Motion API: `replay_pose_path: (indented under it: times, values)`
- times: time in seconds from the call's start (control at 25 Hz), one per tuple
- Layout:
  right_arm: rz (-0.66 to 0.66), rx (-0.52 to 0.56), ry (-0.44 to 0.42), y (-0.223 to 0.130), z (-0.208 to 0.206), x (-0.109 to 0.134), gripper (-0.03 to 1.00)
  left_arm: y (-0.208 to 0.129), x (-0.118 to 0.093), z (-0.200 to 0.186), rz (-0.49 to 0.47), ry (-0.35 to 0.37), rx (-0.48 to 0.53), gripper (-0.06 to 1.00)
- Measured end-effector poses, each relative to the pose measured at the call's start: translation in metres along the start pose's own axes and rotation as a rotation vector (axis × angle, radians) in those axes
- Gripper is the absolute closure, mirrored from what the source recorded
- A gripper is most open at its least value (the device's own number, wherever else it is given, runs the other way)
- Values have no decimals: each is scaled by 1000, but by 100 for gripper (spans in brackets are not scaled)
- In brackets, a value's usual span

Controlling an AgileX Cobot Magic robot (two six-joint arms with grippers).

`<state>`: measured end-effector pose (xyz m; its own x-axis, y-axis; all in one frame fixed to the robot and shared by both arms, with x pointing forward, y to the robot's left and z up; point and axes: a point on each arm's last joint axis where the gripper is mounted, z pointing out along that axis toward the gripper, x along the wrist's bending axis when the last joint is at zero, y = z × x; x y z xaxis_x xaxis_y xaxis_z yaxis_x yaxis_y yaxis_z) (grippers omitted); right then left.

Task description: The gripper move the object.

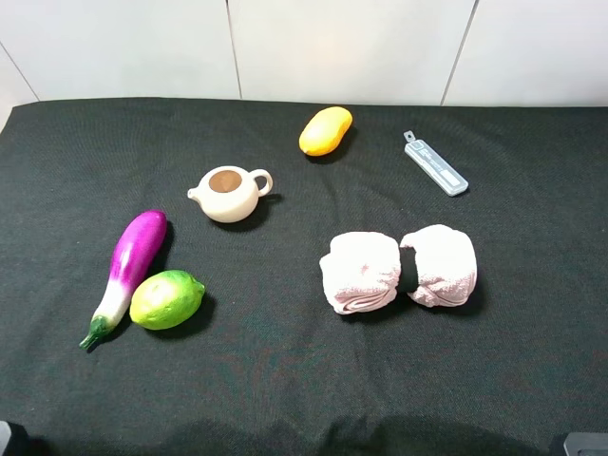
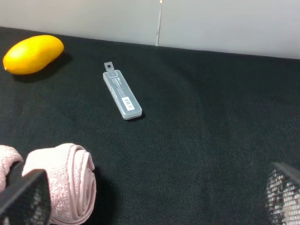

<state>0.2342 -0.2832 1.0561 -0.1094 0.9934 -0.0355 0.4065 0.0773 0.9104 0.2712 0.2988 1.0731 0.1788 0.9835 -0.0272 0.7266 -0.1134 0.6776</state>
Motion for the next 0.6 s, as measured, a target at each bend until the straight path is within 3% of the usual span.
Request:
replay_pose_path:
  times: [0.2,0.6]
  values:
    - [0,0,0,0,0,0,27,-16,4,-14,32,-9,-79,15]
    - [0,0,0,0,0,0,27,-47,5,-3,45,-36,-156,15]
